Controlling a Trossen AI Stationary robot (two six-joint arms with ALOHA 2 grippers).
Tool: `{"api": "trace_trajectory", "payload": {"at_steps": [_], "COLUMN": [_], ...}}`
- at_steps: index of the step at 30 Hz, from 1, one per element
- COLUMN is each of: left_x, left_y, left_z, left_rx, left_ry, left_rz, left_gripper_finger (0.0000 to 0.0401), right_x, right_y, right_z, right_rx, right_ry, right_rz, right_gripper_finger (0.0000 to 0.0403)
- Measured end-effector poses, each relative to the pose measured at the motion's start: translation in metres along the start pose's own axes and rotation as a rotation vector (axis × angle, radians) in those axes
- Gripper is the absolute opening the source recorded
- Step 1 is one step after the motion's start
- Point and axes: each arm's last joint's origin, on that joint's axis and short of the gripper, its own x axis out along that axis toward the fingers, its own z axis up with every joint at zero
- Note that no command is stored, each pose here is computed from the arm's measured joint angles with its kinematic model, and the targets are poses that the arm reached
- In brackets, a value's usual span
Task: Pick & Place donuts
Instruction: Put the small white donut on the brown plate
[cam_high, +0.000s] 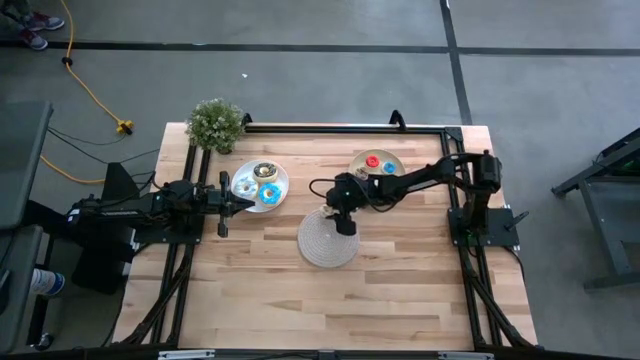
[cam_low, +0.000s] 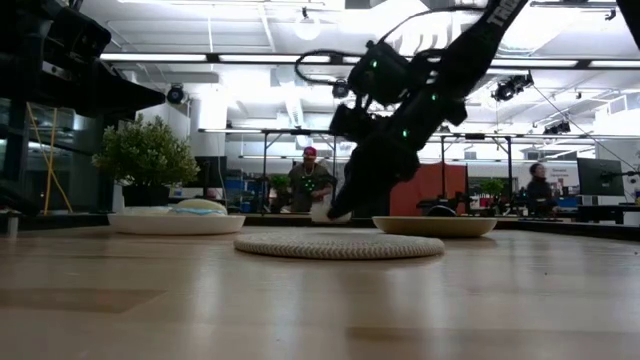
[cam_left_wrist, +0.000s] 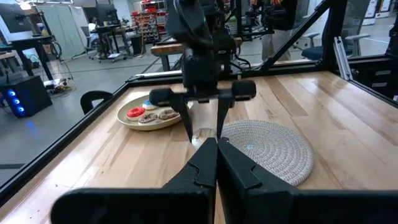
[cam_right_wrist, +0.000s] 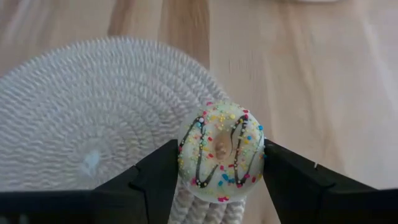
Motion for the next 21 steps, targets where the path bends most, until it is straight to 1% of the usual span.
{"api": "trace_trajectory", "payload": {"at_steps": [5,11,16,21], "left_x": [0.000,0.000,0.000,0.000], "left_y": [0.000,0.000,0.000,0.000], "left_z": [0.000,0.000,0.000,0.000], "left_rx": [0.000,0.000,0.000,0.000], "left_ry": [-0.001,0.000,-0.001,0.000], "left_rz": [0.000,0.000,0.000,0.000], "left_gripper_finger": [0.0001,0.0001,0.0001,0.0001], "right_x": [-0.017,-0.042,-0.061,-0.082], "right_y": [-0.005,-0.014,-0.018,-0.019], "right_z": [0.009,0.009,-0.008,-0.032], "right_rx": [0.011,0.047,0.099,0.167], "right_ry": [-0.013,0.029,0.041,0.049], "right_rz": [-0.020,-0.046,-0.069,-0.102], "right_gripper_finger": [0.0213,0.0209,0.0209,0.0210]}}
